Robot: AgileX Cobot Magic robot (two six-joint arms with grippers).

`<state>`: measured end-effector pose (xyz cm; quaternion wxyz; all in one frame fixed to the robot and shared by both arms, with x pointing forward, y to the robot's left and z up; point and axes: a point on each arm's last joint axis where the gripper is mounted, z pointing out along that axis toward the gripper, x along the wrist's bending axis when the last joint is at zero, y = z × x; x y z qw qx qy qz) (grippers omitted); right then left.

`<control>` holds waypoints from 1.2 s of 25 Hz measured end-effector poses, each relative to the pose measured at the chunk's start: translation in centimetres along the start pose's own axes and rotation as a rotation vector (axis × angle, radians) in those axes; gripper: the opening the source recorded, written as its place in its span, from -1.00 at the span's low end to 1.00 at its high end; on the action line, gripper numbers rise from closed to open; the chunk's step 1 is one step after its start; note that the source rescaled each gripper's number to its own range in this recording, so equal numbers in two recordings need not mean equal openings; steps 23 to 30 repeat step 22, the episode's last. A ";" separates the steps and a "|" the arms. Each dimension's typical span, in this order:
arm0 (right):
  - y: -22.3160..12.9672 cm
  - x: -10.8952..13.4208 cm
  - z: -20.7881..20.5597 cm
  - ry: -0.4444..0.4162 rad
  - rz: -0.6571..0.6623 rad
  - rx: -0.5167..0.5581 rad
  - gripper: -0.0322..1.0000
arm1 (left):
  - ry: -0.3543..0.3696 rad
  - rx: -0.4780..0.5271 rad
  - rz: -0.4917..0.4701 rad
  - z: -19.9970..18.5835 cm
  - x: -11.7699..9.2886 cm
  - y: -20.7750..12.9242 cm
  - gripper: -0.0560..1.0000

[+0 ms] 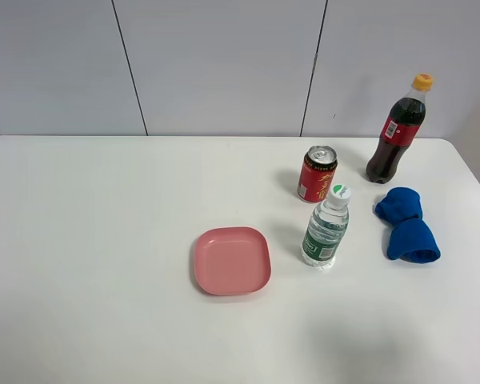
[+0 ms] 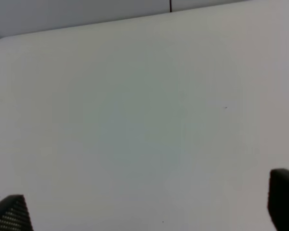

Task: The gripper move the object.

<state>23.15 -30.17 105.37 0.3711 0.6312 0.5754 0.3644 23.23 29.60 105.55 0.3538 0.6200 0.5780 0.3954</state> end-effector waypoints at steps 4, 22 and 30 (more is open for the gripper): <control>0.0 0.0 0.0 0.000 0.000 0.000 1.00 | 0.000 0.000 0.000 0.0 0.0 0.0 1.00; 0.0 0.0 0.0 -0.002 -0.001 -0.001 1.00 | 0.000 0.000 0.000 0.0 0.0 0.0 1.00; 0.0 0.0 0.0 -0.002 -0.001 -0.001 1.00 | 0.000 0.000 0.000 0.0 0.0 0.0 1.00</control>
